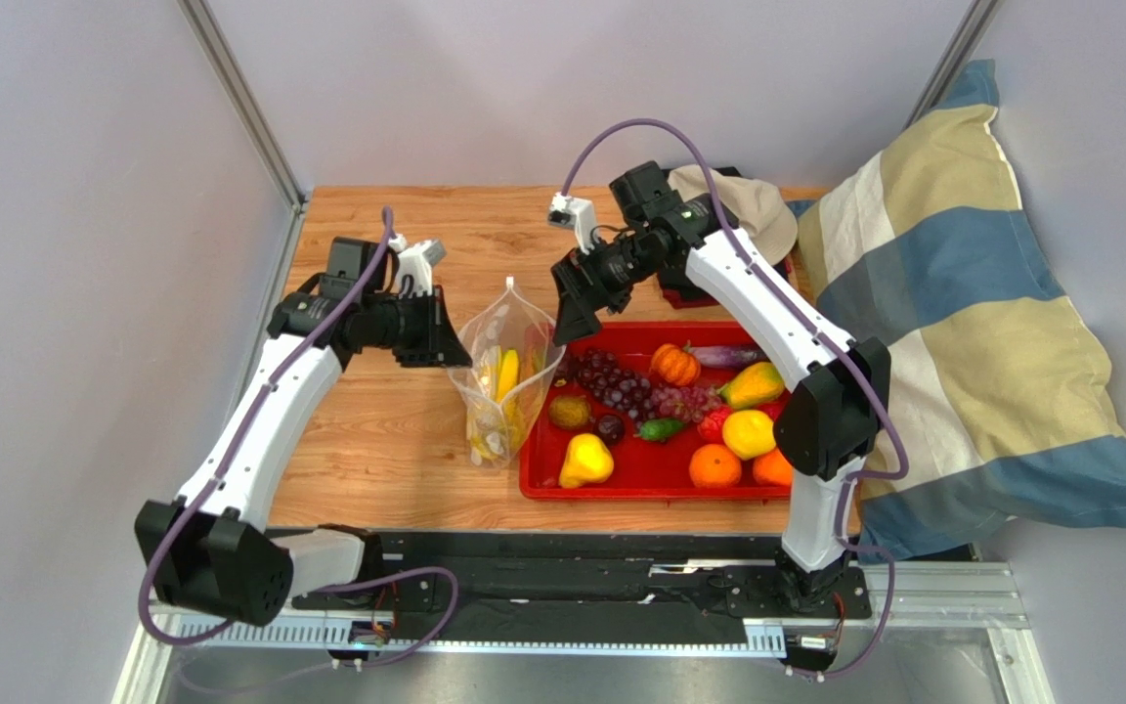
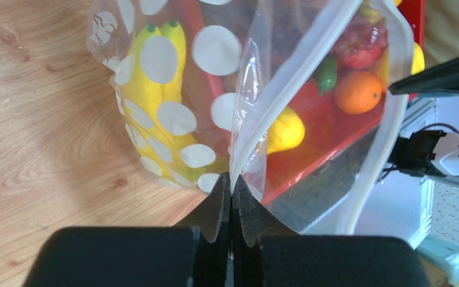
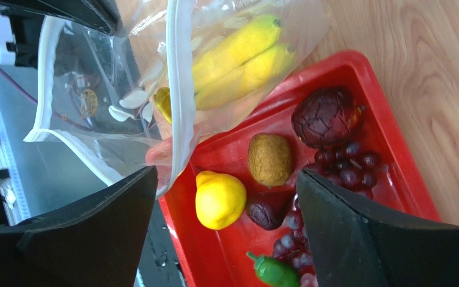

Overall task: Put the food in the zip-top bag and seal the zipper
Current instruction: Adjust the zipper food storage bag at the center of the board, then pick up the fake vegetable from the bin.

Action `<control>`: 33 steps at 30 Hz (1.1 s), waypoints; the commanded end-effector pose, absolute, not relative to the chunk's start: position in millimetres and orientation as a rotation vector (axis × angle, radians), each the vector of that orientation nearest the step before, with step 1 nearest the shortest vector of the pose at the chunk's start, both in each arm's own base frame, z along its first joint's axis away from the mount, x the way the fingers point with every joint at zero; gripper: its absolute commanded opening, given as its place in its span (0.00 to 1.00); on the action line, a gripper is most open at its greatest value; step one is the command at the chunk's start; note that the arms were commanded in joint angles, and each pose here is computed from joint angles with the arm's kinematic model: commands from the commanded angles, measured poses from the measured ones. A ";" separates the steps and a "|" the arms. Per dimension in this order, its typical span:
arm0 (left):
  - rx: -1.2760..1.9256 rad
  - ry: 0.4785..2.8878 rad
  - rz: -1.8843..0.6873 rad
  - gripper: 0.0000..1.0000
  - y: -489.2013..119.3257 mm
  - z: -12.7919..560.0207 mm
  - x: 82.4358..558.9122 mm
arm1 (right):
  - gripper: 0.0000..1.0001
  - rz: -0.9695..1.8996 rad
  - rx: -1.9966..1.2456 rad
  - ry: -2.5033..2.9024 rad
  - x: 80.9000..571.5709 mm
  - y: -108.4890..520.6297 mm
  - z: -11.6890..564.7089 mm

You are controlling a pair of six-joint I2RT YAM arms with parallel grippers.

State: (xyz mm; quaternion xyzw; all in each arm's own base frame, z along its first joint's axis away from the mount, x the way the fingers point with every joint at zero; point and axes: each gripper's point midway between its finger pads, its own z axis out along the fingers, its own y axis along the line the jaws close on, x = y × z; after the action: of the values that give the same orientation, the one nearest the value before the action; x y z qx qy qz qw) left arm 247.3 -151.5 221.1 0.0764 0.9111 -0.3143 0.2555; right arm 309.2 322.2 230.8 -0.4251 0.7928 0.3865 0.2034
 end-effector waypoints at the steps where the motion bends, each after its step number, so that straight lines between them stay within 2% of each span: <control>1: 0.147 2.443 -0.909 0.00 -163.9 231.7 268.2 | 0.93 0.942 -1.104 2.229 323.3 277.5 243.3; 9: 0.156 2.453 -0.909 0.00 -177.5 223.6 268.3 | 0.92 0.522 -1.028 2.418 335.2 186.9 174.1; 17: 0.182 2.453 -0.896 0.00 -184.1 222.5 273.9 | 0.91 0.303 -0.990 2.506 352.1 161.5 127.2; 29: 0.203 2.460 -0.875 0.00 -182.7 216.3 271.0 | 0.90 0.299 -1.008 2.604 350.3 160.8 78.4; 32: 0.209 2.460 -0.875 0.00 -182.4 215.1 270.0 | 0.87 0.310 -0.995 2.622 348.6 161.6 75.4; 33: 0.212 2.458 -0.876 0.00 -182.4 215.5 269.3 | 0.83 0.310 -0.994 2.624 349.0 161.8 75.1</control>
State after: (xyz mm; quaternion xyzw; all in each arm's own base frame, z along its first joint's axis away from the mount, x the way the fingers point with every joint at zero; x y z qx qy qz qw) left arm 266.3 -179.7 204.3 0.0653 0.9160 -0.3181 0.2356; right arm 341.7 156.4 74.1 -0.3456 0.9209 0.1075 0.1449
